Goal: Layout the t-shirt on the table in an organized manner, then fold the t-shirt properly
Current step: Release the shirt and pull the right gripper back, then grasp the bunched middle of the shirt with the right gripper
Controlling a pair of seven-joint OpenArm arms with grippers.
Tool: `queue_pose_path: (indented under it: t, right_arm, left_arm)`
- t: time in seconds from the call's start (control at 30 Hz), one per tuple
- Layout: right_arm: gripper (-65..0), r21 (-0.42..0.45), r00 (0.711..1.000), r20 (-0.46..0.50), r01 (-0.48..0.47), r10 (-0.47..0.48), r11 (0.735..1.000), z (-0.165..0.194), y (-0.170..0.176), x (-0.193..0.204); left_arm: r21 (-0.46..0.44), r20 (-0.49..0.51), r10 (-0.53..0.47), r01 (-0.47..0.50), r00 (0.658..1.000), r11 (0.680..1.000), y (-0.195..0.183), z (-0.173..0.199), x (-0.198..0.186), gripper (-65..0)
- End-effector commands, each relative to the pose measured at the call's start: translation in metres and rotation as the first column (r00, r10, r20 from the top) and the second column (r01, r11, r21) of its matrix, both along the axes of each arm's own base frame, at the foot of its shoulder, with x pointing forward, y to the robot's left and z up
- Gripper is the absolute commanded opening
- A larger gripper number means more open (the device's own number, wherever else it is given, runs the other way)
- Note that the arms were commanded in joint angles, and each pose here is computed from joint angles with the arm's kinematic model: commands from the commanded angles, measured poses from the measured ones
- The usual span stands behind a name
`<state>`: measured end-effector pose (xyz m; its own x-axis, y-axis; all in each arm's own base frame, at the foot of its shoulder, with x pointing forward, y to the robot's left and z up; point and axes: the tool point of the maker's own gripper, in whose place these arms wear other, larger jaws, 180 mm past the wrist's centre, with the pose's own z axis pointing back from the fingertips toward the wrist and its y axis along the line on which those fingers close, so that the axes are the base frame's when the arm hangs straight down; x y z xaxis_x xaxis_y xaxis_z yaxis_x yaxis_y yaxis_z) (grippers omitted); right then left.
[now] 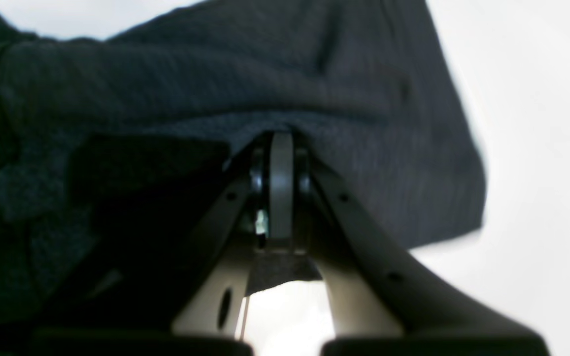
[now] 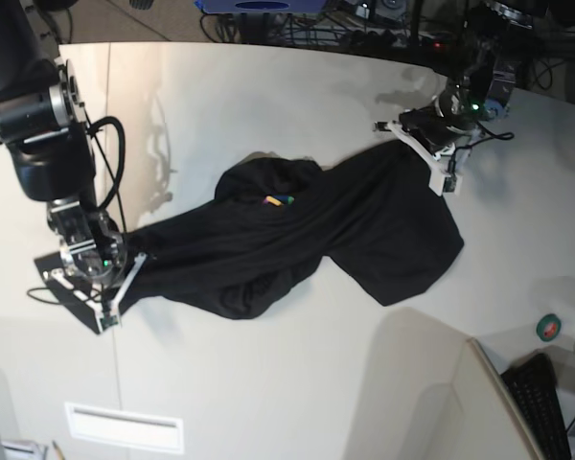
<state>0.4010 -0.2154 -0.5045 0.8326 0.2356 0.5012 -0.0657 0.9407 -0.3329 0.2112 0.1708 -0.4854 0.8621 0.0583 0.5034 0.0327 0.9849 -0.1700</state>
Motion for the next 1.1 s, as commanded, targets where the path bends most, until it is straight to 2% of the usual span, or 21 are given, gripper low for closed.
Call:
queue_pose_path:
  t: [0.0,0.1,0.2,0.27,0.33,0.43,0.47,0.53,0.6,0.63,0.77,0.8,0.87,0.93,1.07]
  right_arm:
    - [-65.0,-0.049,0.999,0.021,0.048,-0.047,0.998,0.019,-0.027,0.015]
    - [-65.0,-0.044,0.995,0.082,0.052,-0.048,0.998,0.045,-0.028,0.039]
    - [-65.0,-0.025,0.997,0.029,0.073,-0.073,0.997,0.059,-0.016,0.034]
    - [-65.0,0.012,0.999,0.031,0.02,-0.021,1.0,0.071,0.01,0.024]
    - [-65.0,0.07,0.996,0.079,-0.048,0.042,0.996,0.09,0.038,0.002]
    - [-65.0,0.189,0.986,0.154,-0.091,0.062,0.978,0.122,0.086,-0.034]
    - [-58.2,0.223,0.985,0.163,-0.096,0.06,0.97,0.13,0.099,-0.048]
    - [-40.2,0.278,0.983,0.164,-0.127,0.083,0.952,0.139,0.127,-0.076]
    - [-29.6,0.317,0.976,0.15,-0.2,0.159,0.927,0.14,0.163,-0.108]
    - [-27.8,0.334,0.967,0.14,-0.25,0.214,0.909,0.138,0.183,-0.124]
    - [-27.8,0.417,0.901,0.044,-0.408,0.431,0.812,0.114,0.264,-0.191]
    - [-27.8,0.433,0.894,0.015,-0.41,0.449,0.803,0.105,0.275,-0.2]
    - [-27.8,0.459,0.89,-0.048,-0.383,0.453,0.801,0.086,0.288,-0.21]
    - [-27.6,0.476,0.886,-0.068,-0.375,0.459,0.795,0.071,0.302,-0.212]
    - [-26.9,0.484,0.88,-0.099,-0.365,0.464,0.795,0.049,0.308,-0.203]
  left_arm:
    - [-0.049,0.055,-0.026,0.029,0.998,0.998,-0.02,0.017,0.014,-65.0]
    - [-0.099,0.077,-0.059,0.067,0.995,0.993,-0.047,0.039,0.02,-65.0]
    - [-0.097,0.145,-0.031,0.045,0.989,0.994,-0.038,0.068,0.031,-65.0]
    - [-0.073,0.188,0.03,-0.017,0.982,0.997,-0.011,0.084,0.038,-65.0]
    - [-0.038,0.197,0.116,-0.111,0.974,0.993,0.028,0.092,0.042,-65.0]
    - [0.01,0.226,0.266,-0.275,0.937,0.961,0.096,0.101,0.041,-65.0]
    - [0.023,0.235,0.304,-0.318,0.923,0.948,0.118,0.103,0.038,-65.0]
    - [0.039,0.25,0.377,-0.399,0.892,0.916,0.159,0.105,0.027,-65.0]
    - [0.047,0.259,0.455,-0.482,0.852,0.875,0.196,0.106,0.013,-65.0]
    - [0.049,0.264,0.501,-0.53,0.824,0.847,0.214,0.107,0.006,-65.0]
    - [0.052,0.249,0.655,-0.685,0.714,0.727,0.271,0.102,-0.034,-65.0]
    - [0.061,0.253,0.667,-0.699,0.701,0.712,0.282,0.104,-0.038,-65.0]
    - [0.077,0.243,0.682,-0.715,0.689,0.695,0.295,0.103,-0.046,-65.0]
    - [0.09,0.255,0.688,-0.725,0.68,0.683,0.306,0.106,-0.053,-65.0]
    - [0.082,0.287,0.642,-0.686,0.711,0.723,0.308,0.109,-0.057,-65.0]
